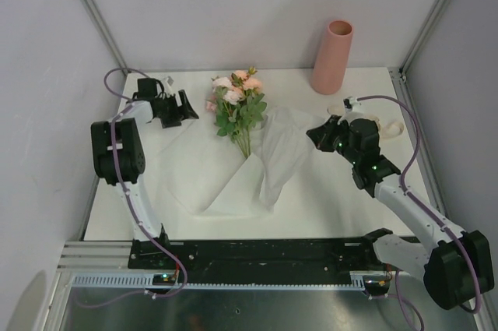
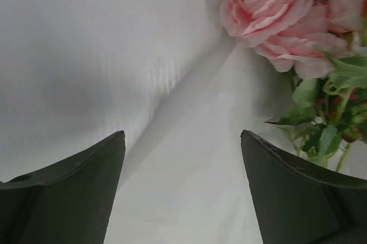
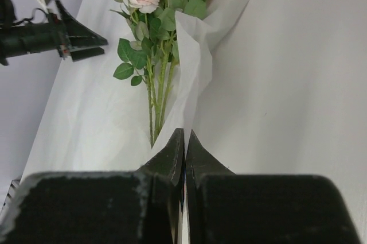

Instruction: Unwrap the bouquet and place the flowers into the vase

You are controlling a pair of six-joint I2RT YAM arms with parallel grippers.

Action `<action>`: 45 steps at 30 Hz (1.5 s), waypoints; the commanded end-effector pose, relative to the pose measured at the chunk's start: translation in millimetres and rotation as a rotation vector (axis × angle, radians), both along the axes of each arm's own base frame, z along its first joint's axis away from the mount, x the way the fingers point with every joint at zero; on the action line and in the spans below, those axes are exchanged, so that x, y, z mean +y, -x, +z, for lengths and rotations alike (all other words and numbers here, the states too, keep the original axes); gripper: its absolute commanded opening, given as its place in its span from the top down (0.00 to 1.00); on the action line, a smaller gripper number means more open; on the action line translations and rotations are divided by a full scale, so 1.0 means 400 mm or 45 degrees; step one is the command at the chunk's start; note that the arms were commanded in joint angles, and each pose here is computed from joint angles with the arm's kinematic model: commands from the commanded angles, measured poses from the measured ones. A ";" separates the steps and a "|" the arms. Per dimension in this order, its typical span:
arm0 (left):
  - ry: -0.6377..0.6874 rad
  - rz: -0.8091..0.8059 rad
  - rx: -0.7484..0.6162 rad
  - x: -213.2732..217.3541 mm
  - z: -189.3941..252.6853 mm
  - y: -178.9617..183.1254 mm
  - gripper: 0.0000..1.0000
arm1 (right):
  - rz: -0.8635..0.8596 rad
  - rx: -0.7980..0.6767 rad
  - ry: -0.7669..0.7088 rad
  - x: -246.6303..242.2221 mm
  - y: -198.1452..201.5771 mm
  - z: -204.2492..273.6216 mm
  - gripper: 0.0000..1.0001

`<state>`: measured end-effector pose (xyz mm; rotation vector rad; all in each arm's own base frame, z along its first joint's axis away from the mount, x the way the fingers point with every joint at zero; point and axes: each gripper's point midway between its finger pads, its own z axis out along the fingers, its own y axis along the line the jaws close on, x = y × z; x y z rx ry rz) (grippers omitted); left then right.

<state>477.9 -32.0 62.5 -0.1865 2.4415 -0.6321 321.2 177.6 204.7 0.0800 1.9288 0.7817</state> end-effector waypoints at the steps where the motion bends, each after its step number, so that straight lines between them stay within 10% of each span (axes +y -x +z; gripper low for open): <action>1: 0.043 -0.063 -0.030 -0.010 0.022 -0.030 0.14 | 0.033 -0.128 -0.021 -0.003 0.007 0.069 1.00; 22: 0.271 -0.162 0.189 -0.167 -0.045 0.057 0.22 | 0.030 -0.157 -0.045 -0.024 0.013 0.096 0.99; 37: 0.180 -0.109 0.153 -0.151 -0.021 0.037 0.96 | -0.021 -0.100 -0.033 -0.035 0.000 0.063 1.00; 45: -0.014 0.146 0.072 0.000 0.027 -0.051 1.00 | -0.214 0.053 -0.031 -0.086 -0.070 -0.030 1.00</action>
